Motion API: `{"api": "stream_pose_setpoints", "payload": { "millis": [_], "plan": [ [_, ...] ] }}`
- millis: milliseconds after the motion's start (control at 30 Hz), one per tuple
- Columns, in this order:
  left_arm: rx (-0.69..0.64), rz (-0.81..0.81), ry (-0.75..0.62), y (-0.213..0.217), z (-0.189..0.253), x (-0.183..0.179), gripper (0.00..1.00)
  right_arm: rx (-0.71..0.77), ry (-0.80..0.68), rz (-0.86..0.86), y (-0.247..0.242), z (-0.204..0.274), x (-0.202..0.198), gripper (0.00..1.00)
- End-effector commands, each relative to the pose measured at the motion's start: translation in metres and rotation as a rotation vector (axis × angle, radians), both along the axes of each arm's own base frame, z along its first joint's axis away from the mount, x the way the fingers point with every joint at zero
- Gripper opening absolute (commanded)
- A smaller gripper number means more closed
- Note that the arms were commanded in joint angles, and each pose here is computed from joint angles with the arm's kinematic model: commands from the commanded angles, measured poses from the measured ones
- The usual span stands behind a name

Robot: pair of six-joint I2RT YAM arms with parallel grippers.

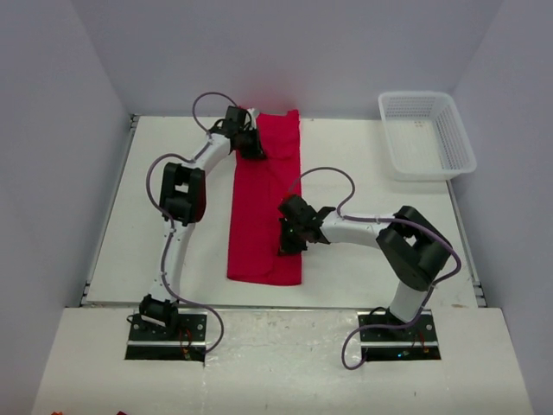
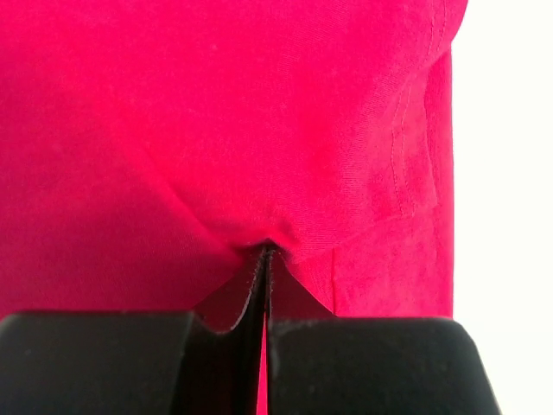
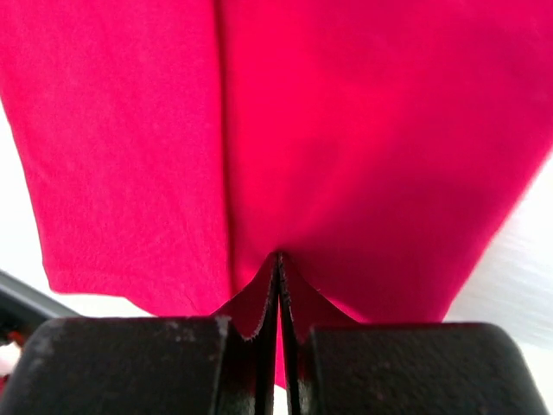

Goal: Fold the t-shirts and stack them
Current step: Rotate the tshirt 90 degrees

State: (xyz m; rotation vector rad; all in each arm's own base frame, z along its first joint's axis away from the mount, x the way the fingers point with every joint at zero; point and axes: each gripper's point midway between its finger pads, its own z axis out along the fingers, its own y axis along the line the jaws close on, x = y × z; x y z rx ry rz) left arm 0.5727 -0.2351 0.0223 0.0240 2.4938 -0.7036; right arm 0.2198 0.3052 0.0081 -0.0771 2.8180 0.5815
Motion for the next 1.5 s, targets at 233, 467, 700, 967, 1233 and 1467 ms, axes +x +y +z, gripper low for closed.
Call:
{"api": "stream_pose_setpoints", "payload": {
  "millis": [233,467,700,967,1233,1467],
  "plan": [
    [0.106,-0.073,0.114,-0.017,-0.058,-0.049,0.0,-0.172,0.191,0.002,-0.034,-0.044,-0.055,0.0],
    [0.141,-0.054,-0.003,-0.004,0.004,-0.051,0.0,-0.195,0.121,0.02,-0.04,-0.035,-0.046,0.0],
    [0.164,0.0,-0.176,0.013,0.116,-0.053,0.0,-0.159,-0.001,0.07,-0.036,-0.01,-0.03,0.0],
    [0.228,0.033,-0.287,0.032,0.201,-0.057,0.28,-0.105,-0.157,0.099,-0.024,0.065,-0.014,0.28],
    [0.245,0.105,-0.044,0.058,0.143,-0.173,0.21,-0.033,-0.204,0.011,-0.059,0.121,-0.043,0.56],
    [0.126,0.189,-0.037,0.077,0.125,-0.288,0.37,0.037,-0.179,-0.041,-0.086,0.093,-0.073,0.62]
  ]
}}
